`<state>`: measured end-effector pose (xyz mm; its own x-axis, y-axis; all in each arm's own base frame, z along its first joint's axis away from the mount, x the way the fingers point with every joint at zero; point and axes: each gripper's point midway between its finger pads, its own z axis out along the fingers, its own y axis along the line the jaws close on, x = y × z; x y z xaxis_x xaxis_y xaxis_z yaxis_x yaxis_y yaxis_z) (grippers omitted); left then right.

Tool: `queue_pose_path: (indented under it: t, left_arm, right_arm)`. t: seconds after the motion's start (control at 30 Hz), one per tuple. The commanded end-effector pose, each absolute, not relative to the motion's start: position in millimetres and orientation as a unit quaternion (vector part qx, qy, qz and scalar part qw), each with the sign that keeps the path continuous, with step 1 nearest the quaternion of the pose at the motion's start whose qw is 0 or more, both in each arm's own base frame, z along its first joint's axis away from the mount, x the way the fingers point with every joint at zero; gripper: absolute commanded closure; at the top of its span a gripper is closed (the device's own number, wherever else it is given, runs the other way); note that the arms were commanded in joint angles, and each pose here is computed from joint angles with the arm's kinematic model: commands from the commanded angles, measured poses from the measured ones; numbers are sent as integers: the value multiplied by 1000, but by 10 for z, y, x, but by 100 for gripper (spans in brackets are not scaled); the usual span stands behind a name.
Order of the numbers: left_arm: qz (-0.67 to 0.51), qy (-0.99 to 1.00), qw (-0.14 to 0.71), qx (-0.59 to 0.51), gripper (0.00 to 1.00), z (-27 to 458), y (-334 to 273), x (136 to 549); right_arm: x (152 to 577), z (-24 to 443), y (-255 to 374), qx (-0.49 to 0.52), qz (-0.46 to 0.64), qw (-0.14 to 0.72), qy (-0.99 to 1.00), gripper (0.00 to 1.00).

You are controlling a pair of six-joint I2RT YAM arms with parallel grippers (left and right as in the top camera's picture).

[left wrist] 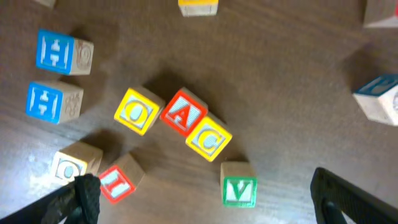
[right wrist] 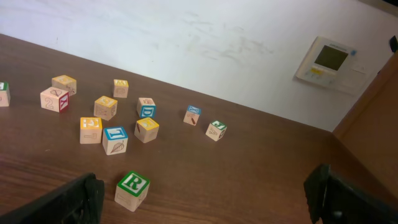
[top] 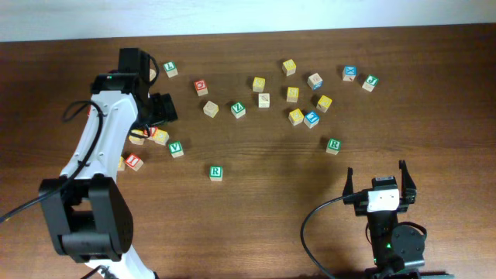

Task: Spell out RSS
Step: 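Raise the left gripper and move it back to the left side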

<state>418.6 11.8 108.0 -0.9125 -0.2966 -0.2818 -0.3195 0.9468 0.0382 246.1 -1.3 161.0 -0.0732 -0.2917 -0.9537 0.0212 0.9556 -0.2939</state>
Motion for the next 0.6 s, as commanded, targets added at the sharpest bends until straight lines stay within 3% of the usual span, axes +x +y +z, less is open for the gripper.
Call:
queue_pose_path:
  t: [0.0,0.3,0.57]
  left_arm:
    - [43,976,146,-156,0,1050,139,4237]
    - [39,976,148,-155,1,1052,122,4247]
    - [-63,981,123,-139,1,1034,-247,4208]
  right_arm:
    - [2458,1577,-61,-85,-123,671,727,2]
    - [2458,1577,-61,-85,-123,671,727,2]
    - [2458,1577,-62,-84,-123,671,727,2]
